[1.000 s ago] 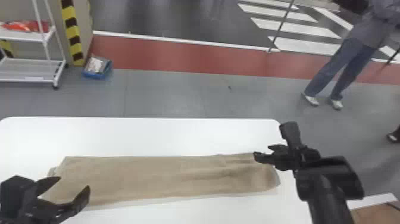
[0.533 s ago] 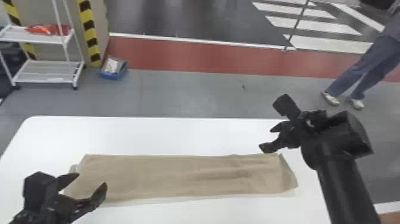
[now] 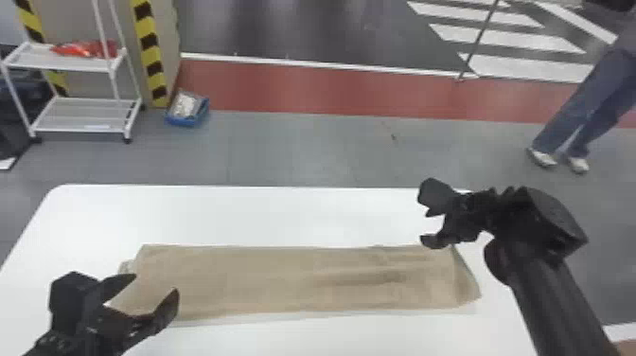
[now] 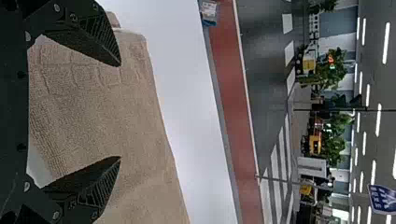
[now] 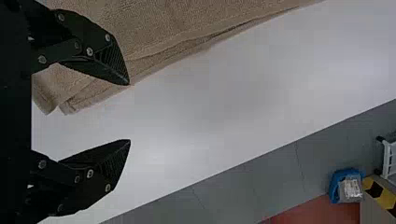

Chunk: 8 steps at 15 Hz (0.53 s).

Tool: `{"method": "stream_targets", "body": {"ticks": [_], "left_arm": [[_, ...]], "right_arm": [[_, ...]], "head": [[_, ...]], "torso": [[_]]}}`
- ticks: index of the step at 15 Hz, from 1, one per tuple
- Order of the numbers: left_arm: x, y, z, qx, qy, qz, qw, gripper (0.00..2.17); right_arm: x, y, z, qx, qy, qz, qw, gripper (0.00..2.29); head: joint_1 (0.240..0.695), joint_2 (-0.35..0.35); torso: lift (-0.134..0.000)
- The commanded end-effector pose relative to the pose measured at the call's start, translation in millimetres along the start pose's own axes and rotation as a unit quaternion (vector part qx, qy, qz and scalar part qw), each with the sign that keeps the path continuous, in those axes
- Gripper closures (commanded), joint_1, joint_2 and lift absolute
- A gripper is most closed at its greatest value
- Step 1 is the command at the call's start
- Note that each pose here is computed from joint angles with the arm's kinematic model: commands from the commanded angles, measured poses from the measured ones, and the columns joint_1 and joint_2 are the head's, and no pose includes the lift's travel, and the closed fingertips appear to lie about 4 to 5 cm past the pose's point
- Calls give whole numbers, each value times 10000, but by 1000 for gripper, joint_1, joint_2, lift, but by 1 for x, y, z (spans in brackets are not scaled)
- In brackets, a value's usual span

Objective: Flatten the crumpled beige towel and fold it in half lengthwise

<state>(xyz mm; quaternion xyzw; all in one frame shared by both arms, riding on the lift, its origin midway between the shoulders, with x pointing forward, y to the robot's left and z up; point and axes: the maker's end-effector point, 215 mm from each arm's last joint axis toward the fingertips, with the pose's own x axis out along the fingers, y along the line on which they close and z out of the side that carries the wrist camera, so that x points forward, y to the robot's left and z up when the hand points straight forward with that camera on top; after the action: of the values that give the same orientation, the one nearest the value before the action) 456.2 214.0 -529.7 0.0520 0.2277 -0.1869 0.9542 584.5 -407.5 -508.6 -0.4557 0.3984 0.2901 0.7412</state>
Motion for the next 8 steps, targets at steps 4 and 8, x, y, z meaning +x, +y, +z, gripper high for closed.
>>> {"method": "stream_targets", "body": {"ticks": [4, 8], "left_arm": [[-4, 1, -5, 23, 20, 18, 10000, 201], [-3, -2, -5, 37, 18, -3, 10000, 201]], "right_arm": [[11, 35, -12, -184, 125, 751, 9969, 596], [15, 44, -18, -340, 252, 874, 9953, 596]], "head": [[695, -207], [695, -202]], "torso": [[0], [0]]}}
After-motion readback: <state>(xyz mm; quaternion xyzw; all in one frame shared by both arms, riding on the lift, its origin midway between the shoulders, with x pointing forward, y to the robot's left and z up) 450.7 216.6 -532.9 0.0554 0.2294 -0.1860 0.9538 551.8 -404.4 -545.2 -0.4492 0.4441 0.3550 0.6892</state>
